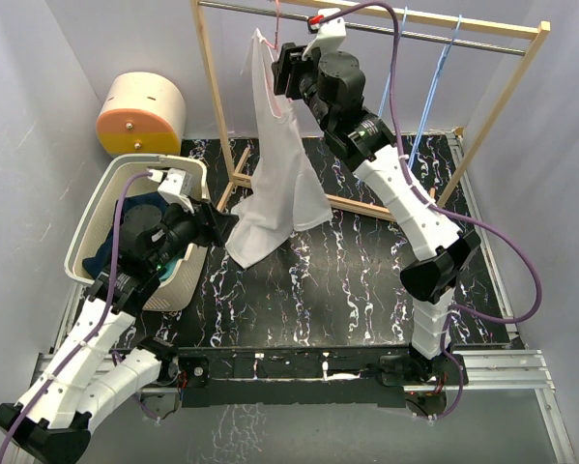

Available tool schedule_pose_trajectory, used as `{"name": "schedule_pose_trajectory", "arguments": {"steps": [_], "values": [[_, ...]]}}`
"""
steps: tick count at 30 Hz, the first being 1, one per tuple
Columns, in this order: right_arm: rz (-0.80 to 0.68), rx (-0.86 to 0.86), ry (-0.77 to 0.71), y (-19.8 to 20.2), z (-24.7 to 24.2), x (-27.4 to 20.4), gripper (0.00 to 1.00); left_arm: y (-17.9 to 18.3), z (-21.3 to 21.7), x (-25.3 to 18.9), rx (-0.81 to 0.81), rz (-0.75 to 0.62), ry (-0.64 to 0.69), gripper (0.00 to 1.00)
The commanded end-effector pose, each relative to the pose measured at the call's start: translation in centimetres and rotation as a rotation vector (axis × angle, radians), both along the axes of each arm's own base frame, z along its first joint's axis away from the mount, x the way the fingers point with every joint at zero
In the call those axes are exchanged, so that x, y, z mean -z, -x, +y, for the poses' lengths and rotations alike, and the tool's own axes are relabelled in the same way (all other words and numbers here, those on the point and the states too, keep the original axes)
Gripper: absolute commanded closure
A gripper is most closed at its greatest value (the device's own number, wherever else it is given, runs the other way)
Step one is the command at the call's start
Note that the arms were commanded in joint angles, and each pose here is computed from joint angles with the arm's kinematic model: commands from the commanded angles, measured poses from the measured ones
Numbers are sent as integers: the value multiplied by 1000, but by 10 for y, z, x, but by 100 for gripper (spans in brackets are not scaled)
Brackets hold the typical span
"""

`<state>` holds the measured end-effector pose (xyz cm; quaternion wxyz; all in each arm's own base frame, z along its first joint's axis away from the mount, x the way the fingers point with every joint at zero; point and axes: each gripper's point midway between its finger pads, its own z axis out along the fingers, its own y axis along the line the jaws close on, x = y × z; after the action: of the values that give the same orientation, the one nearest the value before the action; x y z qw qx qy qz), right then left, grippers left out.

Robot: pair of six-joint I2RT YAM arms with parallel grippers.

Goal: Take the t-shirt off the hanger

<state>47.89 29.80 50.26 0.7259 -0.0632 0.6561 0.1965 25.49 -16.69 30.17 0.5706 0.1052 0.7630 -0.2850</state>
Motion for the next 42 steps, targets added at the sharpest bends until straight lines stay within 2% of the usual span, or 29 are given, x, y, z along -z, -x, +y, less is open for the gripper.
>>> {"name": "schedule_pose_trajectory", "arguments": {"steps": [1,3,4,6,9,16,17,19,20,24,34,42], "values": [[-37,-21,-25,7,0,-17,45,6,3,5,-7,13,1,42],[-33,-29,-22,8,1,-16,46,7,3,6,-8,14,5,42],[-30,-32,-20,8,2,-15,49,7,3,6,-9,15,6,42],[-25,-34,-14,8,3,-13,64,7,3,8,-9,21,7,42],[-15,-33,-12,6,4,-9,76,8,2,10,-2,29,12,42],[4,-37,0,1,9,-1,74,10,4,9,-6,29,8,42],[7,-41,4,0,10,1,75,11,5,9,-8,30,7,42],[7,-39,2,-1,11,1,90,11,5,8,-9,28,7,42],[4,-35,-2,-1,9,0,92,12,5,8,-8,27,7,42],[-39,-42,-14,4,7,-12,92,13,5,9,-6,34,10,42],[-255,-83,-90,47,-15,-85,92,14,2,12,9,35,15,42],[-311,-98,-124,79,-34,-110,92,16,0,8,25,24,24,41]]}}
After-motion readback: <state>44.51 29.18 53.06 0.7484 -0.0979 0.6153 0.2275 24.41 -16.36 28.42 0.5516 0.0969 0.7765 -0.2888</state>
